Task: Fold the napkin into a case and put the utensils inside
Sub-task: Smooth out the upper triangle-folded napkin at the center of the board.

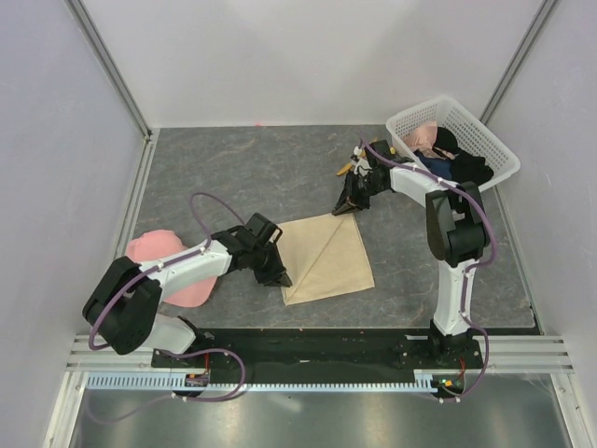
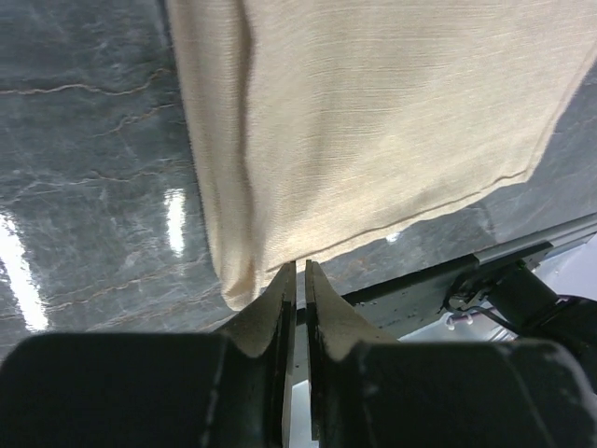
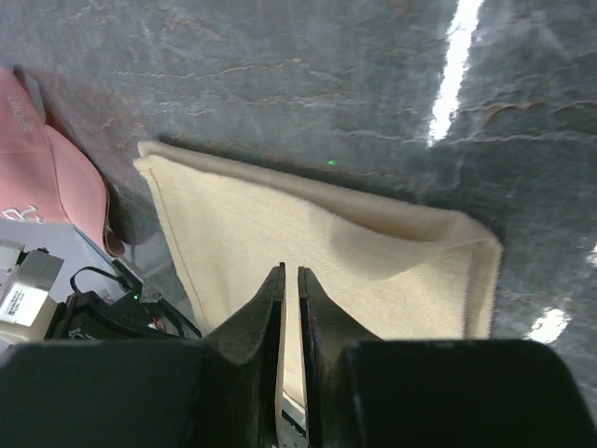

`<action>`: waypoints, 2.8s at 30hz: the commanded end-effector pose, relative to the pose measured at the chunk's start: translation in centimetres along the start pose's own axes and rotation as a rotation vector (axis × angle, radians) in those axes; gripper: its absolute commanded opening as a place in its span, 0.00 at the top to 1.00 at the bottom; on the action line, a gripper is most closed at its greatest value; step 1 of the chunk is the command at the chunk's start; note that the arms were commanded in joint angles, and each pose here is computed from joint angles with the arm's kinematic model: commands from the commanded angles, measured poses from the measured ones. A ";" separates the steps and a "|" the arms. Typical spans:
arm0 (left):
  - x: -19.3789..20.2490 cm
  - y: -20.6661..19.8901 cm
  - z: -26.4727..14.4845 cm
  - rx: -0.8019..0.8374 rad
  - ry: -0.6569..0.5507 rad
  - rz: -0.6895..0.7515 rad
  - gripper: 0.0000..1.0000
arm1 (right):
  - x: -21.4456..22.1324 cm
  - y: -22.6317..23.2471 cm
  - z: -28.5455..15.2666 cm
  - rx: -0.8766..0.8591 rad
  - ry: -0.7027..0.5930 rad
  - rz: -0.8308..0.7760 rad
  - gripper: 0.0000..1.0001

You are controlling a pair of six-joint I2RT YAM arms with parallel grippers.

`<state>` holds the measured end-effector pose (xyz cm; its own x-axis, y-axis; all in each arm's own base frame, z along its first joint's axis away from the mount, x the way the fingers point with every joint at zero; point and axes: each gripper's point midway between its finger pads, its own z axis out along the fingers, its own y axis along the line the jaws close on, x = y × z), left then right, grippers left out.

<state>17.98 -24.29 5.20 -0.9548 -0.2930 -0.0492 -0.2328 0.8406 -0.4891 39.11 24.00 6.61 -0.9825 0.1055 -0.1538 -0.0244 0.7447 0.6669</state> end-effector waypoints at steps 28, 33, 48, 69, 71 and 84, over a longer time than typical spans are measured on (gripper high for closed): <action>2.0 0.5 -0.3 0.101 0.035 -0.007 0.84 | 3.7 3.7 0.0 -0.066 0.010 -0.080 0.81; 2.7 2.5 1.3 0.047 0.060 -0.024 0.85 | 7.0 3.4 2.8 -0.098 0.059 -0.061 0.82; 1.8 -0.5 -3.0 0.163 -0.023 -0.017 0.78 | 8.0 4.2 1.3 -0.066 0.053 -0.111 0.83; -4.7 -0.7 -6.6 0.073 -0.224 0.037 0.42 | 9.8 6.3 1.7 -0.035 0.083 -0.204 0.76; -6.3 -0.2 -6.9 0.045 -0.235 0.014 0.37 | 9.7 6.7 0.4 -0.015 0.067 -0.218 0.74; -16.1 0.3 -2.0 -0.027 -0.169 0.191 0.41 | 11.8 8.0 -3.5 0.001 0.047 -0.288 0.62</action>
<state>30.47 -18.03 7.31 -0.9238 -0.3152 -0.2173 -0.1994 0.8806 -0.4299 27.62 28.99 12.26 -0.9509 -0.1099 -0.2892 -0.2735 0.7358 0.6196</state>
